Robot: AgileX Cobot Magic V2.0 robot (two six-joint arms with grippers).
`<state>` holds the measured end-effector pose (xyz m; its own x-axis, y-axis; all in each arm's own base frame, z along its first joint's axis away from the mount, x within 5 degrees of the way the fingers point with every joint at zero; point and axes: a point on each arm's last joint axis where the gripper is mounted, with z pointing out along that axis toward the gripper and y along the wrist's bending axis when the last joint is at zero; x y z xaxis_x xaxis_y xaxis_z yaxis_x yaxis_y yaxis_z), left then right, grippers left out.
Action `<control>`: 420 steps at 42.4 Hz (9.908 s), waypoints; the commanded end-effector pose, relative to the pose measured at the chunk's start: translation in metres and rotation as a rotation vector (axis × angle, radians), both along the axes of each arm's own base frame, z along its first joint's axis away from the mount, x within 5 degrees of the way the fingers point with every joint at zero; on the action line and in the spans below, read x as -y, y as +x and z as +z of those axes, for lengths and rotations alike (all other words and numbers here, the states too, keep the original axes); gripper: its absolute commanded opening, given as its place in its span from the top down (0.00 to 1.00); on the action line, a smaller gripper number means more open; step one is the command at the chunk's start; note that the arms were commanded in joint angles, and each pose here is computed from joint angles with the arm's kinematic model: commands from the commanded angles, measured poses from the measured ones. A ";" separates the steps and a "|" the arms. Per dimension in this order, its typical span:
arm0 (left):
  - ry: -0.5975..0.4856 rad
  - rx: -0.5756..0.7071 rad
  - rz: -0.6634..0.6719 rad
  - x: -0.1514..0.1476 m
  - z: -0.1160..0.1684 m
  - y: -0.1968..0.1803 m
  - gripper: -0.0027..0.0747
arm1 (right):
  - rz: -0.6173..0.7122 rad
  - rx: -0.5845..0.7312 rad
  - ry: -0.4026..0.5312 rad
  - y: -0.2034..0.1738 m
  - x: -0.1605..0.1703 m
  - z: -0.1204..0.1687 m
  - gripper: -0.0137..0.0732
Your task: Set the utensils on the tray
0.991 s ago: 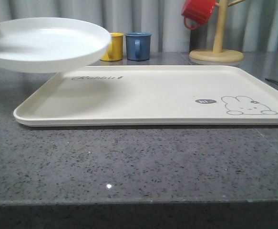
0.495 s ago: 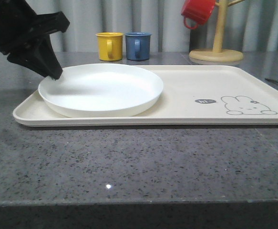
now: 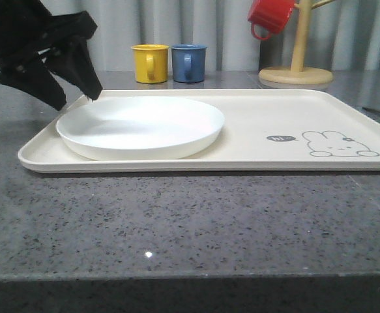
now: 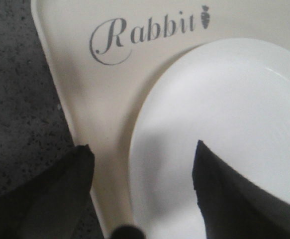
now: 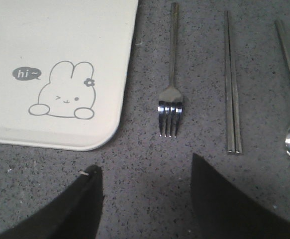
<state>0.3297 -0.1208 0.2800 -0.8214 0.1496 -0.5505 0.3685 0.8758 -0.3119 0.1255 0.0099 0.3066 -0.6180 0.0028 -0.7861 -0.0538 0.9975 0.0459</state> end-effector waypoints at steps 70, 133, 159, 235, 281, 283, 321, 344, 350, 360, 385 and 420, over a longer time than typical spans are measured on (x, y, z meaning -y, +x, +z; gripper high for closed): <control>0.098 0.643 -0.258 -0.053 0.100 -0.246 0.40 | -0.038 -0.442 -0.004 0.167 0.021 0.016 0.35; 0.098 0.643 -0.258 -0.053 0.100 -0.246 0.40 | 0.159 -0.466 -0.069 0.200 -0.030 0.029 0.90; 0.098 0.643 -0.258 -0.053 0.100 -0.246 0.40 | 0.046 -0.571 0.104 0.231 -0.144 0.015 0.90; 0.094 0.648 -0.257 -0.053 0.100 -0.246 0.40 | -0.137 -0.641 -0.057 0.182 0.069 -0.003 0.53; 0.090 0.645 -0.257 -0.053 0.100 -0.246 0.40 | -0.129 -0.715 -0.041 0.198 0.072 -0.031 0.79; 0.090 0.645 -0.257 -0.053 0.100 -0.246 0.40 | -0.129 -0.715 -0.041 0.198 0.072 -0.031 0.82; 0.090 0.645 -0.257 -0.053 0.100 -0.246 0.40 | 0.074 -0.699 0.264 0.219 -0.089 -0.013 0.83; 0.090 0.645 -0.257 -0.053 0.100 -0.246 0.40 | 0.180 -0.604 0.167 0.213 -0.084 0.004 0.49; 0.090 0.645 -0.257 -0.053 0.100 -0.246 0.40 | 0.181 -0.552 0.034 0.197 -0.057 0.028 0.49; 0.095 0.648 -0.257 -0.053 0.100 -0.246 0.40 | -0.018 -0.613 -0.103 0.182 0.030 0.039 0.49; 0.098 0.643 -0.258 -0.053 0.100 -0.246 0.40 | -0.252 -0.698 -0.155 0.198 0.123 -0.001 0.49; 0.099 0.642 -0.258 -0.054 0.100 -0.246 0.40 | -0.234 -0.719 -0.113 0.210 0.121 -0.018 0.87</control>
<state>0.0828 -0.0656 0.3659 -0.3307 0.4286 -0.8408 0.6563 0.7447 0.1215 0.3395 -0.1113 0.2606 -0.9836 0.1451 -0.1076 0.1565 0.9819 -0.1067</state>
